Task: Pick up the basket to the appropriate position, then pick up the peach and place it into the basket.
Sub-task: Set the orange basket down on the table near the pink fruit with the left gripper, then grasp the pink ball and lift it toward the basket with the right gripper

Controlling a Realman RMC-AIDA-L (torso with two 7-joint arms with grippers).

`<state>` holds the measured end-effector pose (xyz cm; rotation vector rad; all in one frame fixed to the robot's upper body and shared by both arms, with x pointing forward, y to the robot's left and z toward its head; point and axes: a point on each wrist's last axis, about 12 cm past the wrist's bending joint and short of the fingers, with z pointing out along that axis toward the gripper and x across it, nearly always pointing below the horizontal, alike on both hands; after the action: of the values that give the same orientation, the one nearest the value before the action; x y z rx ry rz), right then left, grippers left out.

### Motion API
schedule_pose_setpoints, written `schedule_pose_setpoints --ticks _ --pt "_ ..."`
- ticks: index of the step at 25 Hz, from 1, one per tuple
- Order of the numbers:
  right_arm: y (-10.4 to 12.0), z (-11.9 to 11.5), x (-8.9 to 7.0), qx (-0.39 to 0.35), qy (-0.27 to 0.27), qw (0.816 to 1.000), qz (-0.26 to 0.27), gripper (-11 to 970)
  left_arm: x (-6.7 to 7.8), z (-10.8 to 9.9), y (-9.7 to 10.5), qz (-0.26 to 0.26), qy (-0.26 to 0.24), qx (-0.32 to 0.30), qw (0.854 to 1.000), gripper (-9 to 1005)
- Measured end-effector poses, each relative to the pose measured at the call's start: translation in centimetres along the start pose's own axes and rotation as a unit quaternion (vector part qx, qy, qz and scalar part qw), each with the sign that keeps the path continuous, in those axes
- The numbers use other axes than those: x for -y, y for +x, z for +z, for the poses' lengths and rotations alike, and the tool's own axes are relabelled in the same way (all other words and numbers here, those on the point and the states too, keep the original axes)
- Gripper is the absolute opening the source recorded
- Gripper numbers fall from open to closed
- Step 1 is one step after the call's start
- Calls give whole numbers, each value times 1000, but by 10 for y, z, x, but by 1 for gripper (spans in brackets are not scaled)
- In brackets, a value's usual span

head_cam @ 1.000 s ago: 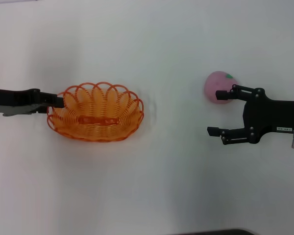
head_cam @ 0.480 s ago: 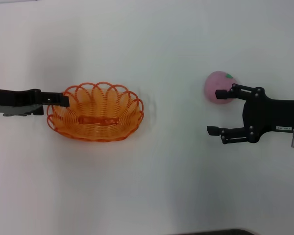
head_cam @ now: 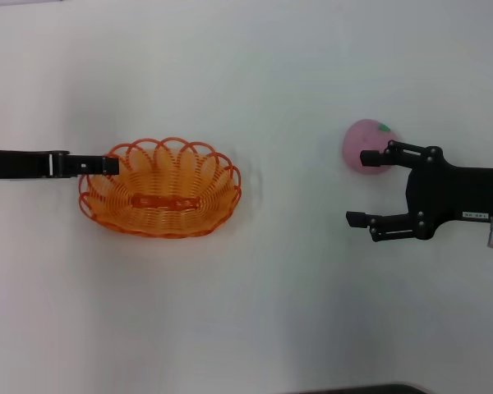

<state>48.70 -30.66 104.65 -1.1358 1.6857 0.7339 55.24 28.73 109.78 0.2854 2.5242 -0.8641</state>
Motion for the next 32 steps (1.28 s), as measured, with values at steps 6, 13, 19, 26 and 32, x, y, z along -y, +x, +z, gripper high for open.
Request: schedule_pose_setpoints --ticks 6,13,19,26,32 --pt "0 0 1 -2 3 1000 1 947 -4 -8 7 87 10 17 996 895" --pt "1 1 2 -5 7 1000 3 947 -3 -11 25 217 41 36 975 892" --pt "2 2 2 -6 8 1000 3 947 -3 -16 27 240 55 66 967 892" --pt "2 2 2 -6 9 1000 4 947 -6 -21 36 259 62 71 961 891" --pt "3 1 2 -4 15 1000 7 947 -16 -32 60 257 73 88 960 891"
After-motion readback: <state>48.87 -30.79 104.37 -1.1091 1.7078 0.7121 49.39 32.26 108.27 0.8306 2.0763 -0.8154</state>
